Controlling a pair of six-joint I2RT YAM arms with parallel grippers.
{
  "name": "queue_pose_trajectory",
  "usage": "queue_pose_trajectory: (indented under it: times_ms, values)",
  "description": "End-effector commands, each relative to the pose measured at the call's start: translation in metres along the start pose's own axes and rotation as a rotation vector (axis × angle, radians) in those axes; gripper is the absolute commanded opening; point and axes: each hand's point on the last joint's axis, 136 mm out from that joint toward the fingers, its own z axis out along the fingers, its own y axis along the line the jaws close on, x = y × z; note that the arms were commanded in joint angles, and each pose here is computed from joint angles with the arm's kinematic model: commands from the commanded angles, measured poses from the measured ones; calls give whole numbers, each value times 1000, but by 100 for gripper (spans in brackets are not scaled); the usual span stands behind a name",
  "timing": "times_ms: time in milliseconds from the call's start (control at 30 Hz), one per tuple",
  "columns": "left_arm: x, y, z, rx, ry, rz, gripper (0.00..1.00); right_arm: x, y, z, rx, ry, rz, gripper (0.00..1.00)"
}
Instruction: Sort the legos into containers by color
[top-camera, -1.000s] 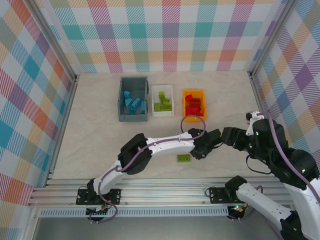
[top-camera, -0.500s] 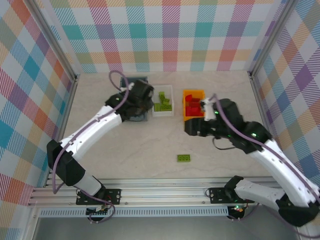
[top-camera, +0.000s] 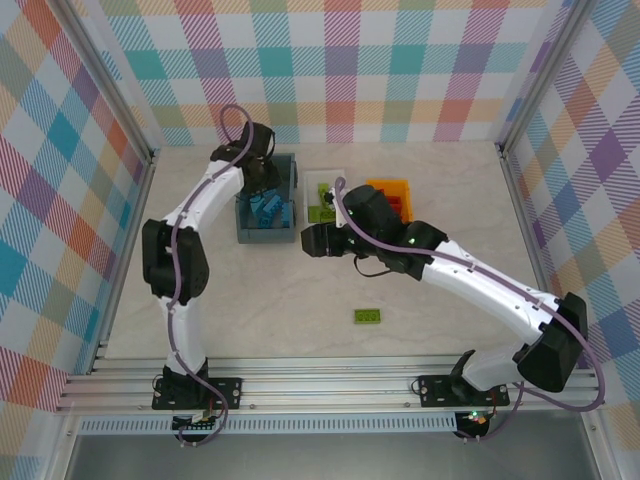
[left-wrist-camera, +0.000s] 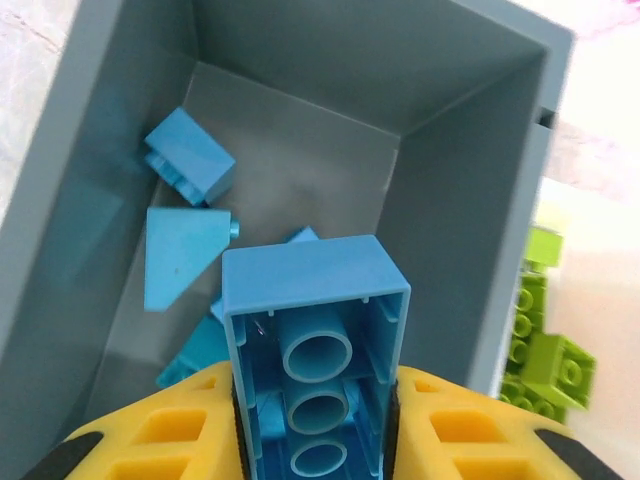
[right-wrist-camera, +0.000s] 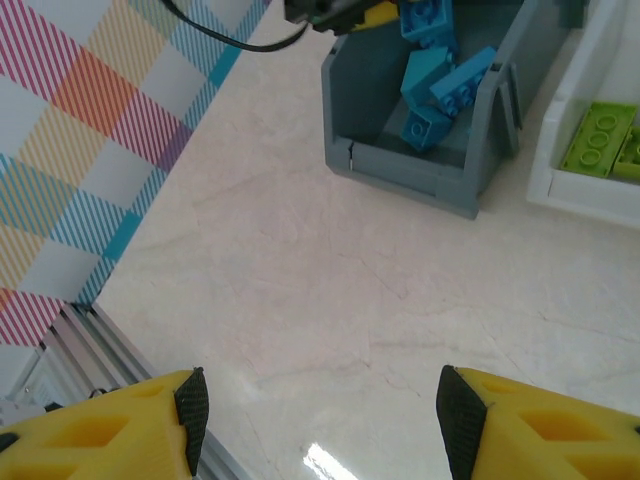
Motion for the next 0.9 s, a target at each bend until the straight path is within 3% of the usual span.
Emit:
queue_pose_trajectory:
  times_ms: [0,233,400,667,867]
  values:
    - [-15,5,13,-1,17,59,33,-16,9,3,-27,-68,13,65]
    - [-9,16,55,-58,60,111,41,-4,-3,11,10,-40,35,65]
    - [-13,19,44,-69,37,123,55,10,-14,11,38,-18,70,67]
    - [-30,7,-38,20,-71,96,55,40,-37,-15,128,0,140,66]
    - [3,-5,-137,185,-182,108,56,101,-100,-48,462,113,428,65]
